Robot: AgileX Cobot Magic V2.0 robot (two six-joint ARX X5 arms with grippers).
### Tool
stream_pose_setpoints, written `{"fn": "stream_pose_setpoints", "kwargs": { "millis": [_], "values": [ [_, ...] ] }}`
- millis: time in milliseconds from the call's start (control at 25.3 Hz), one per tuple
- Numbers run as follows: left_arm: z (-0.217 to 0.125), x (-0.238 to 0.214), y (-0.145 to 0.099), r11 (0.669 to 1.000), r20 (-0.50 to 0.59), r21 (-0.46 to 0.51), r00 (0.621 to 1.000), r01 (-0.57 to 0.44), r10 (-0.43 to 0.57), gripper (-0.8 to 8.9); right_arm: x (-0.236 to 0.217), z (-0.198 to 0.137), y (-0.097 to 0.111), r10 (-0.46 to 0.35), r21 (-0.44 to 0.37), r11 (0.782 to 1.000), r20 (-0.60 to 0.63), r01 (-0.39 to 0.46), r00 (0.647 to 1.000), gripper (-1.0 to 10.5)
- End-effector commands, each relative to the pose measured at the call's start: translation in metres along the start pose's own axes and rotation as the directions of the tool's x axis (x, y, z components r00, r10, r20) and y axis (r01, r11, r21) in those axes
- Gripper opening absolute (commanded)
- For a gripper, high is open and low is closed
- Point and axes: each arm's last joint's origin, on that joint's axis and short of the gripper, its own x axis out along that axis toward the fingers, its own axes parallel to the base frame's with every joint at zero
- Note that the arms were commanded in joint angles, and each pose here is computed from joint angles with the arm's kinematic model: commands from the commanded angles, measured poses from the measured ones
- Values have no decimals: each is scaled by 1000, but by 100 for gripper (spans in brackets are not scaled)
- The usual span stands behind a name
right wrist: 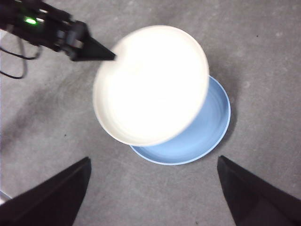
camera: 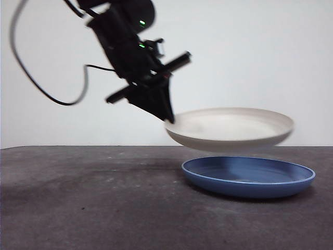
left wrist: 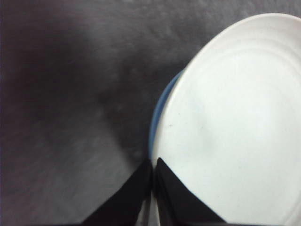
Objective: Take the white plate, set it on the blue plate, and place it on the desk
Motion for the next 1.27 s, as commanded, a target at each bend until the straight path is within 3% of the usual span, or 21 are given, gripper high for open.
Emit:
{"fn": "stream_pose_setpoints", "kwargs": {
  "millis": [40,356,712,752,950,1267],
  "values": [
    [7,20,-9,1000,-20,11,1000,2,-2,9,-5,3,3,3,3,1000,22,-3,1000,430],
    [7,53,-20,999,-82,32,996,-18,20,9,-6,0,3,-1,11,1000,6,1,1000,430],
    [4,55,-20,997,-106,69,993,-37,44,20,-6,0,3,-1,10,1000,6,0,1000,430],
    [3,55,-20,997,-108,69,993,-38,45,52,-6,0,3,-1,10,1000,6,0,1000,430],
    [2,56,-25,996,-108,87,993,-28,38,392,-6,0,3,-1,9,1000,7,1,1000,430],
    [19,24,-36,991,-90,133,995,-21,34,406,-6,0,3,-26,10,1000,6,26,1000,430]
  ]
}}
